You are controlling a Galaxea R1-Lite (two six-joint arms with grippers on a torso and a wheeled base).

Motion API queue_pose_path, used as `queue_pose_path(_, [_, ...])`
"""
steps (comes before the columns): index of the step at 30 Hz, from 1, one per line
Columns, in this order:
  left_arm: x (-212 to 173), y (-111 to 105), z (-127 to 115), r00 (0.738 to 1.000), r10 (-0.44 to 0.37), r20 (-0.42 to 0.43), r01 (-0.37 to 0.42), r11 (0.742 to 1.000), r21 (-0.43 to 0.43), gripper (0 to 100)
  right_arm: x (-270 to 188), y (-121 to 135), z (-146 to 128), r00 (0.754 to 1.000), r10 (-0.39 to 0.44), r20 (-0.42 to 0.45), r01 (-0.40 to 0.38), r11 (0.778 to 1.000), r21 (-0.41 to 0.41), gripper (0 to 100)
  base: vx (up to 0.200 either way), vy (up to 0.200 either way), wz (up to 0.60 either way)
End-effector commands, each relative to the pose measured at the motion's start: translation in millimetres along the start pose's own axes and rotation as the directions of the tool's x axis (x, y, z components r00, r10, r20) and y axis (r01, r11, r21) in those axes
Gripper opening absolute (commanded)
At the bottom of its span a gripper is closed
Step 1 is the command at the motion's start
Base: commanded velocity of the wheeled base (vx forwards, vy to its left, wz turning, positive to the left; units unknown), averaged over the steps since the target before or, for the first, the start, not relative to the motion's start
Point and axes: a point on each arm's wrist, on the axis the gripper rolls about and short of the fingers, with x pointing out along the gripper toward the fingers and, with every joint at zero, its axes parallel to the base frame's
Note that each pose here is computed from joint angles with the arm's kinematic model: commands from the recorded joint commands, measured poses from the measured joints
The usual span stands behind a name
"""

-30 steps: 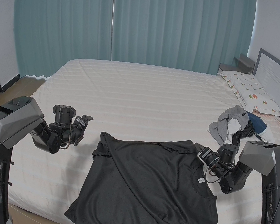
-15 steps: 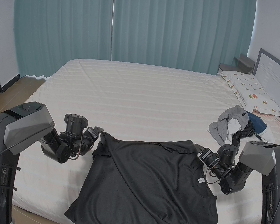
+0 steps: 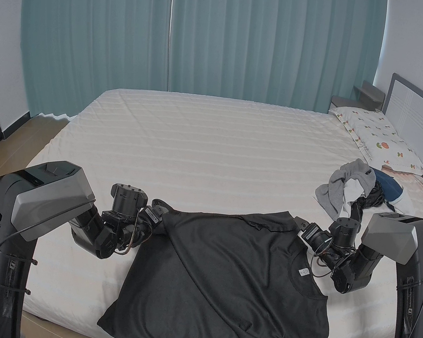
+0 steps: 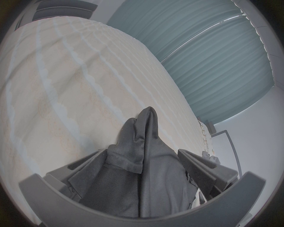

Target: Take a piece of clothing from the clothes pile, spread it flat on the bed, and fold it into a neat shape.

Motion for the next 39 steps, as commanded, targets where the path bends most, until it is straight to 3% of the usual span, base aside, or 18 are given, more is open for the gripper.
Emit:
queue_pose_path(1, [1,2,-3,1.000,0.010,-0.008,-0.010,1.000,0.009,100,0,1,1,1.000,0.003,0.001,-0.003,1.000,0.000,100,0.000,0.000,0.00])
queue_pose_path(2, [2,5,-6,1.000,0.021,-0.014,-0.020,0.999,0.034,100,0,1,1,1.000,0.003,0.001,-0.003,1.000,0.000,100,0.000,0.000,0.00])
queue_pose_path(3, [2,6,-6,1.000,0.026,-0.010,-0.026,0.998,0.054,0,0,1,1,1.000,0.003,0.001,-0.003,1.000,0.000,100,0.000,0.000,0.00])
queue_pose_path(7, [10,14,-9,0.993,0.093,0.069,-0.102,0.985,0.141,0,0,1,1,1.000,0.003,0.001,-0.003,1.000,0.000,100,0.000,0.000,0.00])
queue_pose_path(13, [17,16,-8,0.989,0.104,0.103,-0.118,0.983,0.138,0,0,1,1,1.000,0.003,0.001,-0.003,1.000,0.000,100,0.000,0.000,0.00])
queue_pose_path(19, [23,17,17,0.973,0.118,0.199,-0.139,0.986,0.092,0,0,1,1,1.000,0.001,0.003,-0.001,1.000,0.000,100,0.000,0.000,0.00])
queue_pose_path(25, [30,25,53,0.955,0.121,0.272,-0.116,0.993,-0.033,0,0,1,1,1.000,0.000,0.007,0.000,1.000,0.000,100,0.000,0.000,0.00])
queue_pose_path(34, [44,45,70,0.940,0.153,0.305,-0.139,0.988,-0.067,0,0,0,1,1.000,-0.004,0.005,0.004,1.000,0.001,100,0.000,0.000,0.00])
queue_pose_path(39, [44,43,80,0.933,0.141,0.330,-0.122,0.990,-0.077,0,0,-1,-1,1.000,-0.007,-0.002,0.007,1.000,0.001,100,0.000,0.000,0.00])
